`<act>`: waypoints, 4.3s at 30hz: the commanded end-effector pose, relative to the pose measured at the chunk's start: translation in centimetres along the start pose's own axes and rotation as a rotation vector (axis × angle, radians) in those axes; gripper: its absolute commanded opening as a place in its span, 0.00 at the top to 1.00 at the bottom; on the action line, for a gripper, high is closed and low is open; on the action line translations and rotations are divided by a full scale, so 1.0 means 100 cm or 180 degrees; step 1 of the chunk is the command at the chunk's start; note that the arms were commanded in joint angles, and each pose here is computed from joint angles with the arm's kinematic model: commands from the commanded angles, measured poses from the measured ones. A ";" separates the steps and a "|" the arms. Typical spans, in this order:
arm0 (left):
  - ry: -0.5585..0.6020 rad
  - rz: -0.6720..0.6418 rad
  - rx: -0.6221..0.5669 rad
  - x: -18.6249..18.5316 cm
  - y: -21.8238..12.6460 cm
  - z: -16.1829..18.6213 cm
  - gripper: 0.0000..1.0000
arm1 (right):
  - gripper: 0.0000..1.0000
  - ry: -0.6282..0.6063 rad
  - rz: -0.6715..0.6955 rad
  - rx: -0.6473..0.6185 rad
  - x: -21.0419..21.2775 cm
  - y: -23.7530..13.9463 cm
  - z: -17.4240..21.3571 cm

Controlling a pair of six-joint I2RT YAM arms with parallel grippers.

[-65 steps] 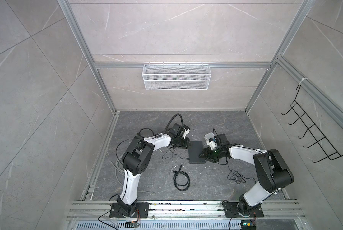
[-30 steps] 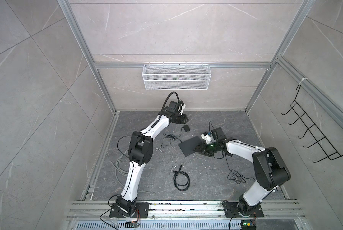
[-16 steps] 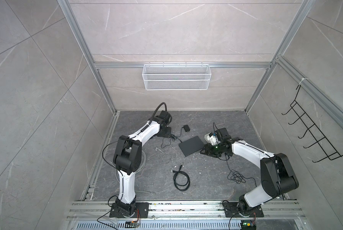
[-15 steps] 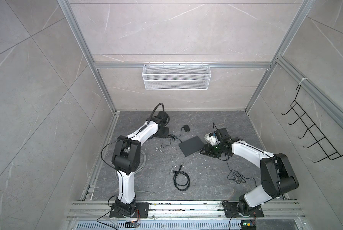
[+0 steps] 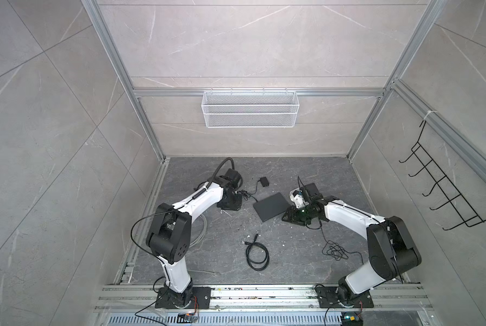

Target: Insert the plug into the switch port

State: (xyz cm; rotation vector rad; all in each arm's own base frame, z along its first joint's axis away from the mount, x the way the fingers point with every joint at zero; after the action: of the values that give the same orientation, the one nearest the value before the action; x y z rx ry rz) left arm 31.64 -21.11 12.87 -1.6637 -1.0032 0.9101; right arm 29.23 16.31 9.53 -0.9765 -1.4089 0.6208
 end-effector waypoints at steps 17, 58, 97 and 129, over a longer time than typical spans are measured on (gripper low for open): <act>0.0187 0.0067 0.0370 -0.107 0.042 0.061 0.60 | 0.51 0.0569 0.0316 0.0050 -0.052 -0.010 0.031; -0.0499 0.1034 -0.0155 -0.120 -0.008 -0.028 0.93 | 0.51 -0.1231 -0.1100 -0.0893 0.072 -0.051 0.050; -0.0913 0.1044 -0.0209 -0.117 -0.005 -0.029 0.85 | 0.93 -0.0966 -0.0800 -0.0977 0.081 0.009 0.045; -0.0185 0.1679 0.0053 -0.123 -0.017 0.002 0.70 | 0.95 -0.1379 -0.1011 -0.0355 0.069 0.013 0.079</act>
State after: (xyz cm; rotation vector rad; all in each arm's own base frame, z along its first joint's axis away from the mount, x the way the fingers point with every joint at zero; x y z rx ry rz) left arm 26.93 -31.84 14.56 -1.8931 -0.6571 1.3444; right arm 22.43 24.14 11.10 -0.7328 -1.9459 0.5280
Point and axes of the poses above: each gripper's point midway between its finger pads, its own y axis out along the fingers, its own x axis along the line the jaws close on, z = x × y, the point moved 4 cm from there along -y, back along the fingers, and after that the axes turned 9 degrees about y, right-handed, at the moved point
